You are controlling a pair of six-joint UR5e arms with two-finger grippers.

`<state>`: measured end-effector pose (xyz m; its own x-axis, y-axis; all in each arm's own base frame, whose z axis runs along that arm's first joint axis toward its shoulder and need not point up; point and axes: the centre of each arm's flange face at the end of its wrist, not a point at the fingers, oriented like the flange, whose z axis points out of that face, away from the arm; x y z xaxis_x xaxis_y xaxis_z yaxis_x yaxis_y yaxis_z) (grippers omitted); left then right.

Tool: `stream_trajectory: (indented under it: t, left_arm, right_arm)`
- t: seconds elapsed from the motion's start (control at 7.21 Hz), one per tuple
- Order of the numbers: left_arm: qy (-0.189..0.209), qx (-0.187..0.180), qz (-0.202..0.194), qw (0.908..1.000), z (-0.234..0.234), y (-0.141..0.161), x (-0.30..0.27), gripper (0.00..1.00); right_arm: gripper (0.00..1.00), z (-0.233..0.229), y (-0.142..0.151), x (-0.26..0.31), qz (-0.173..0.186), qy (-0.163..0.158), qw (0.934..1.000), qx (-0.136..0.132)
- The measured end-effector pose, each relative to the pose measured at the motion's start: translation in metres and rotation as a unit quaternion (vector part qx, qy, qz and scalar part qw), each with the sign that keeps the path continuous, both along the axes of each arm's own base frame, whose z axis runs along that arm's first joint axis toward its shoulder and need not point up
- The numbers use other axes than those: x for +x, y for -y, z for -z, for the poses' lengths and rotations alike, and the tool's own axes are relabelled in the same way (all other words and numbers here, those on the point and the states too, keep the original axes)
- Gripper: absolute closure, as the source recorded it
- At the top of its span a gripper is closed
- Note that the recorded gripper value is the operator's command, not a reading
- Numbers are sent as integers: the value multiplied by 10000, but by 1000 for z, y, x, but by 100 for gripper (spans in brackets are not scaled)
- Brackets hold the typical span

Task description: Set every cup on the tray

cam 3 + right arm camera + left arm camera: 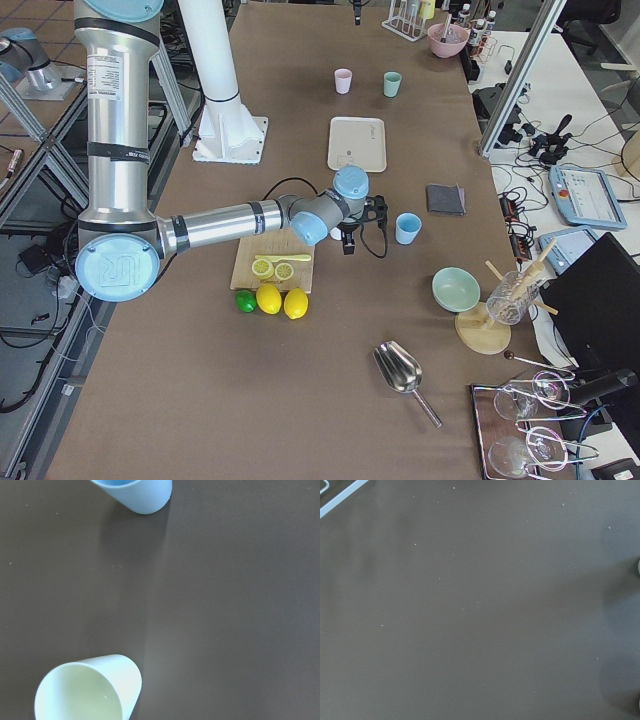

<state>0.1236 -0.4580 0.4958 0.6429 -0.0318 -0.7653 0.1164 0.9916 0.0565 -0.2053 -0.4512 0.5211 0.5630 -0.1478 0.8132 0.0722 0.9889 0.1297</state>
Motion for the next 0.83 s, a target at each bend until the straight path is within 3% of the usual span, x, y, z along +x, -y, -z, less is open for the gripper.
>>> stream_trajectory:
  t: [0.14,0.28,0.42,0.55,0.83]
  left_arm:
    - [17,-26,-7,10000,9,-4,23,2]
    - [43,-37,-20,10000,15,-7,42,2]
    - [44,-68,-36,10000,20,-9,56,2]
    - [28,-103,-61,9999,24,-11,67,2]
    - [67,-149,-126,9998,29,-19,93,3]
  right_arm:
    - [6,1,-3,-15,66,-66,9999,44]
    - [19,2,-2,-27,118,-113,9998,82]
    - [47,0,0,-37,167,-153,9997,83]
    - [99,-6,1,-44,208,-200,9996,47]
    - [100,-12,1,-52,272,-217,9994,-1]
